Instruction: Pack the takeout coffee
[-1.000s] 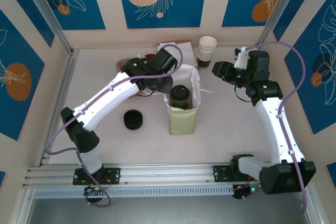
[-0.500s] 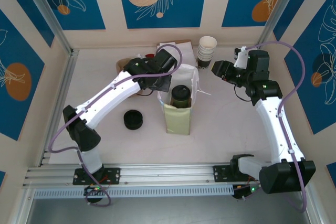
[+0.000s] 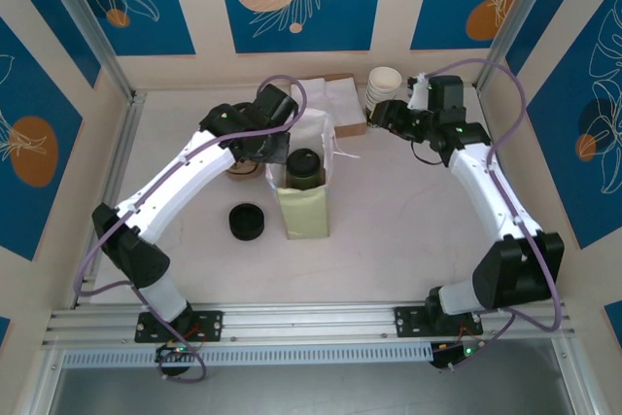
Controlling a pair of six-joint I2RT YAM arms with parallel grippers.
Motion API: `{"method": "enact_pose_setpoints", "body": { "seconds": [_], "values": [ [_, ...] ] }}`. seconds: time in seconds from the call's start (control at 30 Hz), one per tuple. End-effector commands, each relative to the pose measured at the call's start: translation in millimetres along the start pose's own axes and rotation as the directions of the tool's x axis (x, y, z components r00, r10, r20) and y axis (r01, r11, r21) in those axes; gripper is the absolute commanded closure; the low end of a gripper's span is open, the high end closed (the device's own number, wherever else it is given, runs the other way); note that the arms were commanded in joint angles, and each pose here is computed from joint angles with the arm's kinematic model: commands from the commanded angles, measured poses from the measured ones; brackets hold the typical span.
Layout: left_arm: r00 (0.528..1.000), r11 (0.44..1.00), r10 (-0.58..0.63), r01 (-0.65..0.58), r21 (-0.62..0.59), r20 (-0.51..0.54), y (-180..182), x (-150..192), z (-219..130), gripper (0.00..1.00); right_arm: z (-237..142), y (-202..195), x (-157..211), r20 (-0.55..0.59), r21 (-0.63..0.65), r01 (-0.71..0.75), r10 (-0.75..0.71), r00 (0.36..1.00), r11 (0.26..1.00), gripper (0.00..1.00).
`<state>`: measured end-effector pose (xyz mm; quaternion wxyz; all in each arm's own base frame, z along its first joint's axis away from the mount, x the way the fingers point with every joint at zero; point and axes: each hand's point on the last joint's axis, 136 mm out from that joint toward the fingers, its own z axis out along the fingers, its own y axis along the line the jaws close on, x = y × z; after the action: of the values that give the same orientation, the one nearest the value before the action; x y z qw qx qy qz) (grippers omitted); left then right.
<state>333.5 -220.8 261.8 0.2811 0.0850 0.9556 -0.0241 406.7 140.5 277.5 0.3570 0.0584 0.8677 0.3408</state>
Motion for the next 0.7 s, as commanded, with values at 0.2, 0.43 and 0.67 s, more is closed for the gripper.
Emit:
{"method": "enact_pose_setpoints", "body": {
  "seconds": [0.2,0.43,0.67],
  "values": [
    [1.0,1.0,-0.015,0.015,-0.024,-0.005,28.9,4.5,-6.1,0.95,85.6,29.5,-19.0,-0.039,-0.007,0.113,-0.113,0.993,0.994,0.58],
    [1.0,1.0,-0.014,0.014,0.005,0.009,33.0,4.4,-12.9,0.91,146.2,26.4,-25.9,-0.053,0.105,0.18,-0.176,0.983,0.978,0.56],
    [0.998,0.99,-0.011,0.004,0.138,0.056,18.0,-0.5,-26.7,0.65,194.6,9.5,-31.5,-0.055,0.208,0.249,-0.243,0.968,0.946,0.53]
  ]
}}
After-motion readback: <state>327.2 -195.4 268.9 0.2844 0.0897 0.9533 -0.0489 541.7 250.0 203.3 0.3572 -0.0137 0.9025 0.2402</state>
